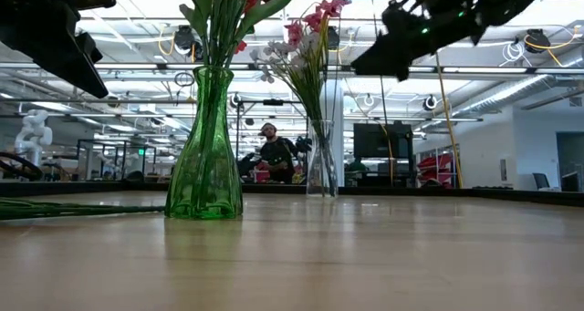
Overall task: Sort flowers into vase by color
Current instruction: Put the pink flower into the transparent flower vase
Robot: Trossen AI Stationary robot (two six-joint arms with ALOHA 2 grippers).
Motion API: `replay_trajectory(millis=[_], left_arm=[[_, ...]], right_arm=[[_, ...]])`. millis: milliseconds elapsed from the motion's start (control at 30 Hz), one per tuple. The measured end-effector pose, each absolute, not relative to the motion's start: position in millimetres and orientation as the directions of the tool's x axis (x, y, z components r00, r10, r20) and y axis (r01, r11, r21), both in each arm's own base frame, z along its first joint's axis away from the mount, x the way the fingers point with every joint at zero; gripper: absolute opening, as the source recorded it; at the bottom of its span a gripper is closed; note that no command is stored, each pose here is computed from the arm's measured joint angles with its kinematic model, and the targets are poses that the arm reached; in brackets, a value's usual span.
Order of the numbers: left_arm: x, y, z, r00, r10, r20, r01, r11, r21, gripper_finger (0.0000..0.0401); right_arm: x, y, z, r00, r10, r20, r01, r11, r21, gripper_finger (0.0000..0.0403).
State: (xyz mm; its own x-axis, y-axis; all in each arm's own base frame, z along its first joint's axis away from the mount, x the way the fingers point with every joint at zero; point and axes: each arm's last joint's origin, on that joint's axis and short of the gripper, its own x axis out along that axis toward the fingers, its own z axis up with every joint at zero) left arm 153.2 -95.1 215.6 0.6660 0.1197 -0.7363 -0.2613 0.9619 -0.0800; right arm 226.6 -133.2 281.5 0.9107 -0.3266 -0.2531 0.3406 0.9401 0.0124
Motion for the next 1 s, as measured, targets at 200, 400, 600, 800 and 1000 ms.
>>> replay_trajectory(millis=[200,400,600,800,1000], left_arm=[[153.2,-95.1,215.5,0.666,0.120,-0.737,-0.261,0.962,-0.080,0.0075],[153.1,-95.3,215.5,0.662,0.110,-0.741,-0.256,0.963,-0.086,0.0075],[152.8,-96.7,214.9,0.647,0.066,-0.760,-0.232,0.966,-0.114,0.0075],[152.3,-98.6,214.5,0.625,0.005,-0.781,-0.202,0.967,-0.155,0.0075],[152.1,-99.1,214.4,0.620,-0.008,-0.785,-0.195,0.967,-0.164,0.0075]], right_arm=[[202.1,-105.2,283.2,0.831,-0.350,-0.431,0.438,0.891,0.121,0.0133],[186.5,-81.2,271.5,0.717,-0.315,-0.622,0.611,0.714,0.343,0.0108],[186.2,-52.0,259.8,0.640,-0.209,-0.739,0.720,0.500,0.482,0.0072],[195.3,-11.2,255.7,0.631,-0.205,-0.748,0.760,0.354,0.545,0.0023],[202.3,29.4,247.6,0.636,-0.149,-0.757,0.766,0.236,0.598,0.0003]])
